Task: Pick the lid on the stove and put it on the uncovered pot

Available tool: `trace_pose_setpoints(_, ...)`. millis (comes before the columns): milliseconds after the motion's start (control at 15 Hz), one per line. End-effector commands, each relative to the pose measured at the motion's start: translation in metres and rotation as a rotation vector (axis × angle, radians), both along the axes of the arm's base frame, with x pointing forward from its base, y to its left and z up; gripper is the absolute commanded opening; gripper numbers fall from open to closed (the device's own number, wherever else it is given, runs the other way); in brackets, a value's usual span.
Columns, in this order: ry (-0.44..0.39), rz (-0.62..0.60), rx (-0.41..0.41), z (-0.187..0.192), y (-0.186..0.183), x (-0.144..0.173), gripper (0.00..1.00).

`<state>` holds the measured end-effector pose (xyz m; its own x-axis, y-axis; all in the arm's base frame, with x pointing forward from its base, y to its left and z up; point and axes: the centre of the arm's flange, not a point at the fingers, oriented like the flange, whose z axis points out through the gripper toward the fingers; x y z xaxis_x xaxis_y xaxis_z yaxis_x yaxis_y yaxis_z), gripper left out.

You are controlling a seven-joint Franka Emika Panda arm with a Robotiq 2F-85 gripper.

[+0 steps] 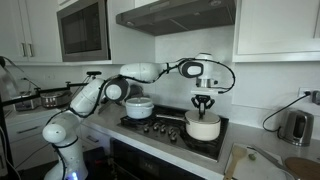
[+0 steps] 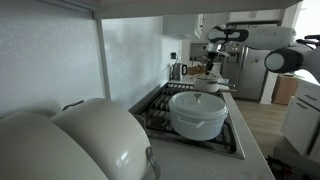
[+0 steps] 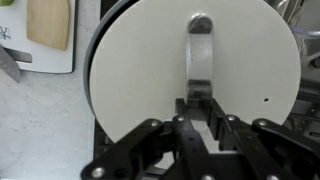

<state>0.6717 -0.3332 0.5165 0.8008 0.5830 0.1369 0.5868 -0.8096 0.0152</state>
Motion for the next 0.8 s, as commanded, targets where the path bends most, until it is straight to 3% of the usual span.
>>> trace_pose_setpoints(0, -0.012, -0.011, -0.040, 0.0200, -0.0066, 0.0085, 0.06)
trace_pose_setpoints(667, 0.000, -0.014, -0.048, 0.0192, -0.0104, 0.0063, 0.06)
trace_pose_setpoints(733, 0.003, -0.017, -0.049, 0.0190, -0.0105, 0.0064, 0.28)
